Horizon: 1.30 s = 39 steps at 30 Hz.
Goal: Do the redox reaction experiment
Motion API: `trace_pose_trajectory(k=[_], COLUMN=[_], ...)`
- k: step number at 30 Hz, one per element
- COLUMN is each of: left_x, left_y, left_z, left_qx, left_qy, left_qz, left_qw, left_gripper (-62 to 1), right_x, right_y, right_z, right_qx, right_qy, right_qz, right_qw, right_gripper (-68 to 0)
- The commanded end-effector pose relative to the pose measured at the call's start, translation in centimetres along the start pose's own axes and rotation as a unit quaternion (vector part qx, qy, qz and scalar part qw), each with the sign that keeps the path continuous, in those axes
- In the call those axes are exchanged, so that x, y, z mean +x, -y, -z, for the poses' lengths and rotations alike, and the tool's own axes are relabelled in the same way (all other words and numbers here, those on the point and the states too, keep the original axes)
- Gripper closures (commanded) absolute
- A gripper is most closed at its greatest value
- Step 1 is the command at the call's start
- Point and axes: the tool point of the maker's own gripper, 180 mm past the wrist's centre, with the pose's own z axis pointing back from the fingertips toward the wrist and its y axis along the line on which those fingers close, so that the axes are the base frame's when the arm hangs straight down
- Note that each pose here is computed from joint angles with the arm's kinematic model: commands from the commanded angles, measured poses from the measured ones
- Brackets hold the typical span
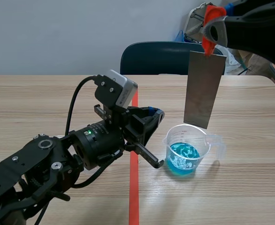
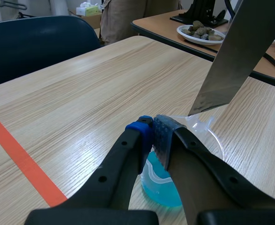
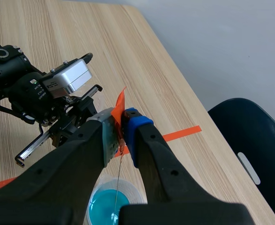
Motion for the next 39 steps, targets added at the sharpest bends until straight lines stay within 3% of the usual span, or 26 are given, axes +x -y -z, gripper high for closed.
trace_pose_trajectory(k=[1,7,15,20,26,29,39], left_x=[1.6,1.2,2.5,2.5,3.1,3.8,4.3], left_y=[0.1,-0.1,-0.4,-0.1,0.6,0.8,2.1], left_z=[0.5,-0.2,-3.6,-6.2,-10.1,-12.3,-19.2], left_qx=[-0.004,0.0,0.005,-0.01,-0.03,-0.033,-0.058], left_qy=[0.023,0.017,0.02,0.003,0.014,0.034,0.032], left_qz=[0.003,0.011,0.037,0.058,0.064,0.061,0.054], left_qw=[0.9997,0.9998,0.9991,0.9983,0.9974,0.997,0.9963], left_gripper=[-1.7,-1.7,-2.3,-20.0,-61.5,-62.3,-62.3], right_x=[1.0,1.0,1.0,1.0,1.0,1.0,1.0], right_y=[-0.1,-0.1,-0.1,-0.1,-0.1,-0.1,-0.1], right_z=[0.0,0.0,0.0,0.0,0.0,0.0,0.0], right_qx=[0.003,0.003,0.003,0.003,0.003,0.003,0.003], right_qy=[0.018,0.018,0.018,0.018,0.018,0.018,0.018], right_qz=[-0.004,-0.004,-0.004,-0.004,-0.004,-0.004,-0.004], right_qw=[0.9998,0.9998,0.9998,0.9998,0.9998,0.9998,0.9998], right_gripper=[-0.6,-0.6,-0.6,-0.6,-0.6,-0.6,-0.6])
